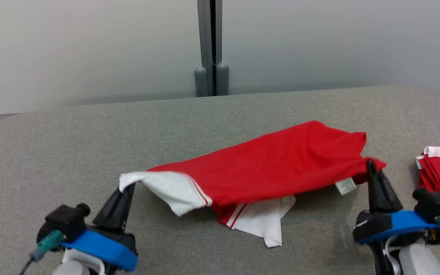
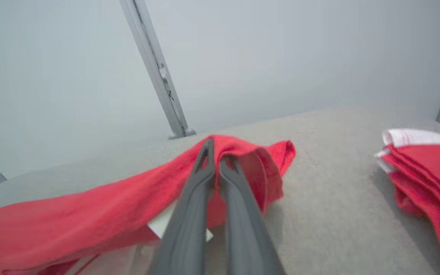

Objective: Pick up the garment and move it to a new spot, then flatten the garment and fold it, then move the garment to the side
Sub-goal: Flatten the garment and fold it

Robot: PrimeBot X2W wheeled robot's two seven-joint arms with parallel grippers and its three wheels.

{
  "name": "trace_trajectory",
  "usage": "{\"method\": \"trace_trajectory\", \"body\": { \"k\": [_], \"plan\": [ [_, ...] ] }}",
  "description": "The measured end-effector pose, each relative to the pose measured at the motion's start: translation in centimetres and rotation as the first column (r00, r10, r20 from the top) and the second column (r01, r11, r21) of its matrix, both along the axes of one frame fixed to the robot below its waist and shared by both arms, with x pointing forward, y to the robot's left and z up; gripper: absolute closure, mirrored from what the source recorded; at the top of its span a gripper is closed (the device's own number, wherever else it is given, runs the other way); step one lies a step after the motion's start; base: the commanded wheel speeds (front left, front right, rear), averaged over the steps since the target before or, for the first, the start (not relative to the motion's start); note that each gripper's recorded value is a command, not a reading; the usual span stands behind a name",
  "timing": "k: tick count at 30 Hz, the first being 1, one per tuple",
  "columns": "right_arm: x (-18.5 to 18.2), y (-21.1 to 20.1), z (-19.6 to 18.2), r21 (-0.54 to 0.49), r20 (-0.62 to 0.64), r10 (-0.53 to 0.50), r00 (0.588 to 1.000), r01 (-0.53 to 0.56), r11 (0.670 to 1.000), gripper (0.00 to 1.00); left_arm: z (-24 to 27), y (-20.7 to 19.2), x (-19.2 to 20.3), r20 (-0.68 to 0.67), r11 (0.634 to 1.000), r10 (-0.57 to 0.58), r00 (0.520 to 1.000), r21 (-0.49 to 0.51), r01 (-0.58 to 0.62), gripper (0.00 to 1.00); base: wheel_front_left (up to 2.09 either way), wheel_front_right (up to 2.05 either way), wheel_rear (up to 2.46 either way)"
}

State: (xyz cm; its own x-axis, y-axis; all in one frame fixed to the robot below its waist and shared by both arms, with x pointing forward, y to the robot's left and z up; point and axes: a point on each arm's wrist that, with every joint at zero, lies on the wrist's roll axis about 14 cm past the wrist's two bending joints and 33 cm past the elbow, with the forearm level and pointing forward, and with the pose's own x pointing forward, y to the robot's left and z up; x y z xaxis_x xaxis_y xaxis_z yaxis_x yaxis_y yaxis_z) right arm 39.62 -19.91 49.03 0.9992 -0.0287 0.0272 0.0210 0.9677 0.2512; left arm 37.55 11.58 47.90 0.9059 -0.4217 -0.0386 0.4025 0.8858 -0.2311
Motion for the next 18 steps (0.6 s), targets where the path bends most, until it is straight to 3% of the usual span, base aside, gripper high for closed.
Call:
{"method": "trace_trajectory", "body": {
  "k": [4, 7, 10, 14, 18],
  "plan": [
    [1.9, -0.1, 9.5, -0.023, 0.268, 0.002, 0.963, 0.004, 1.000, 1.00, 7.5, 1.5, 2.6, 0.217, 1.000, 0.025, 0.976, -0.003, -0.025, 1.00, 0.00, 0.00, 0.00],
    [2.1, 0.0, 16.5, -0.044, 0.451, 0.010, 0.893, 0.011, 0.999, 1.00, 13.8, 3.3, 4.0, 0.381, 0.998, 0.066, 0.922, -0.021, -0.063, 1.00, 0.00, 0.00, 0.00],
    [1.7, 0.4, 22.5, -0.078, 0.590, 0.026, 0.807, 0.026, 0.997, 1.00, 20.4, 5.3, 4.8, 0.535, 0.995, 0.098, 0.839, -0.030, -0.097, 1.00, 0.00, 0.00, 0.00],
    [1.4, 1.7, 28.5, -0.166, 0.702, 0.079, 0.708, 0.054, 0.985, 1.00, 27.1, 6.8, 4.5, 0.675, 0.991, 0.113, 0.729, -0.025, -0.131, 1.00, 0.00, 0.00, 0.00],
    [2.9, 2.8, 31.0, -0.229, 0.715, 0.121, 0.689, 0.067, 0.971, 1.00, 30.7, 8.1, 5.6, 0.722, 0.984, 0.123, 0.681, 0.003, -0.180, 1.00, 0.00, 0.00, 0.00]
  ]
}}
